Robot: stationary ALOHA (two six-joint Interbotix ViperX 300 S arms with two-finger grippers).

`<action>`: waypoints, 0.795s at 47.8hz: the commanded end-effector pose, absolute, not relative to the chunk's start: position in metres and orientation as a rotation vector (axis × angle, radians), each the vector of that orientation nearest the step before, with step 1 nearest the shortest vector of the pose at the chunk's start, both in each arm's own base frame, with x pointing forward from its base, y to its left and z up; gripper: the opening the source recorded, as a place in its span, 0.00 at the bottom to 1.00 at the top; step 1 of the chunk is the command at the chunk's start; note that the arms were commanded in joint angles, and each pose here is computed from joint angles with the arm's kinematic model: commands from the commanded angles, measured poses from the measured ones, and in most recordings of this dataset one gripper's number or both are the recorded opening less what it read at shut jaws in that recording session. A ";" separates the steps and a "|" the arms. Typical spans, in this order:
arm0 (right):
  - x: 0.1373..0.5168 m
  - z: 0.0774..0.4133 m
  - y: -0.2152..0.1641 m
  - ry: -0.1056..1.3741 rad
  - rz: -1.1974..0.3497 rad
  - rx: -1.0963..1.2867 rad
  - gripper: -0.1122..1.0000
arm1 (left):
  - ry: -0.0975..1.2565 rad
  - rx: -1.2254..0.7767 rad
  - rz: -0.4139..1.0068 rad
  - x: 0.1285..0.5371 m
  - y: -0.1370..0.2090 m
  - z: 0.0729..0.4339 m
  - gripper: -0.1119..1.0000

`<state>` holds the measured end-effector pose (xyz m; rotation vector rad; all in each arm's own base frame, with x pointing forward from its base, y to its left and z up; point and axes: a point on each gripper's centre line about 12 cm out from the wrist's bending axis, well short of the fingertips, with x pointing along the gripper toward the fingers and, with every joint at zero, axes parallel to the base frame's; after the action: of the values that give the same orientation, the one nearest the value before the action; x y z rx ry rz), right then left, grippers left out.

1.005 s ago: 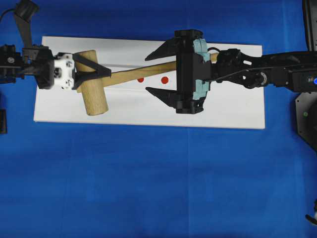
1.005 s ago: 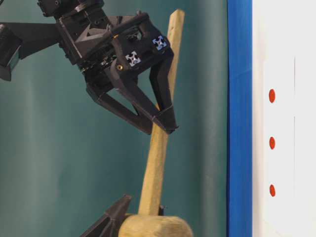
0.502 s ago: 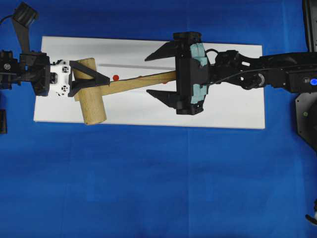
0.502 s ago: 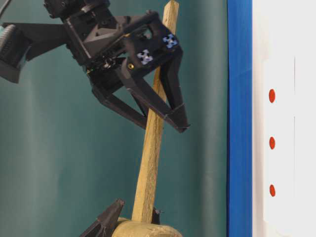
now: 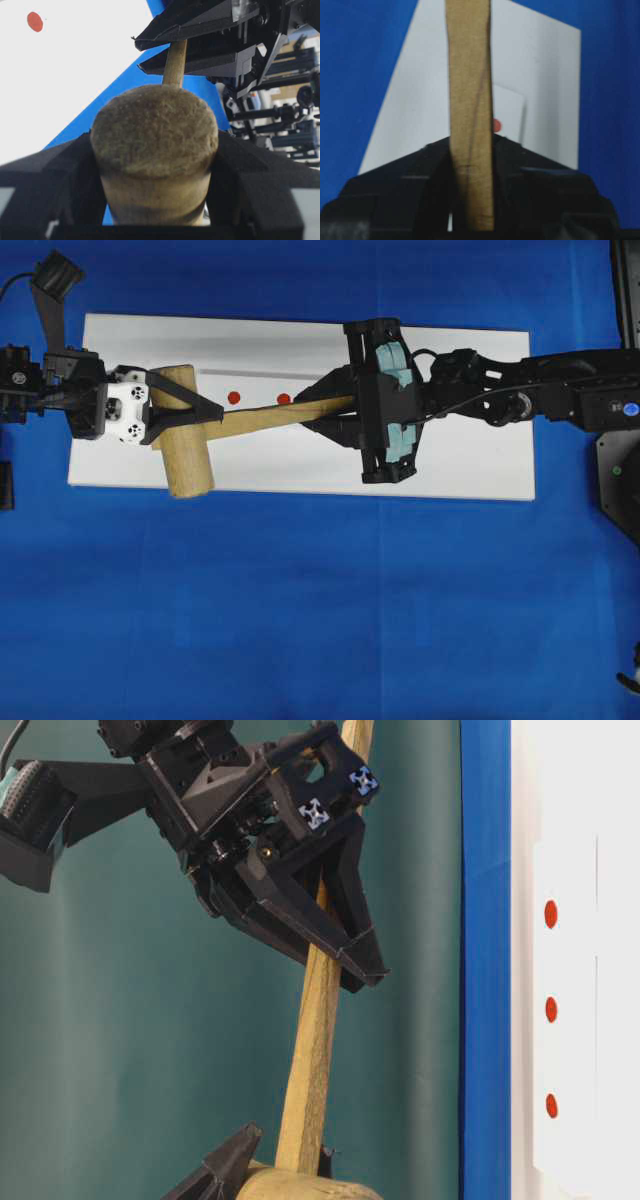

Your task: Hit the mark with a hammer.

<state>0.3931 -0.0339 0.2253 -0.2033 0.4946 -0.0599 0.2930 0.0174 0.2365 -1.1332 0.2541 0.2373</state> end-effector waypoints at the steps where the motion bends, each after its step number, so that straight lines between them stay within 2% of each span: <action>1: 0.396 0.239 -0.035 0.462 -0.066 -0.195 0.17 | 0.217 -1.120 0.220 0.294 0.020 0.249 0.50; 10: 0.396 0.238 -0.034 0.472 -0.053 -0.190 0.18 | 0.282 -1.122 0.262 0.293 0.020 0.243 0.50; 19: 0.397 0.238 -0.034 0.473 -0.051 -0.191 0.18 | 0.286 -1.118 0.269 0.291 0.021 0.245 0.51; 21: 0.397 0.238 -0.034 0.473 -0.051 -0.189 0.18 | 0.288 -1.116 0.269 0.290 0.021 0.245 0.57; 26: 0.397 0.238 -0.034 0.473 -0.052 -0.186 0.18 | 0.280 -1.109 0.266 0.288 0.022 0.247 0.84; 28: 0.396 0.238 -0.034 0.472 -0.053 -0.185 0.18 | 0.281 -1.112 0.268 0.288 0.022 0.246 0.90; 38: 0.394 0.238 -0.034 0.471 -0.059 -0.165 0.18 | 0.275 -1.120 0.268 0.282 0.022 0.247 0.86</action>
<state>0.3933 -0.0327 0.2253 -0.1770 0.5070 -0.0468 0.2837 0.0210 0.2389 -1.1188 0.3014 0.2806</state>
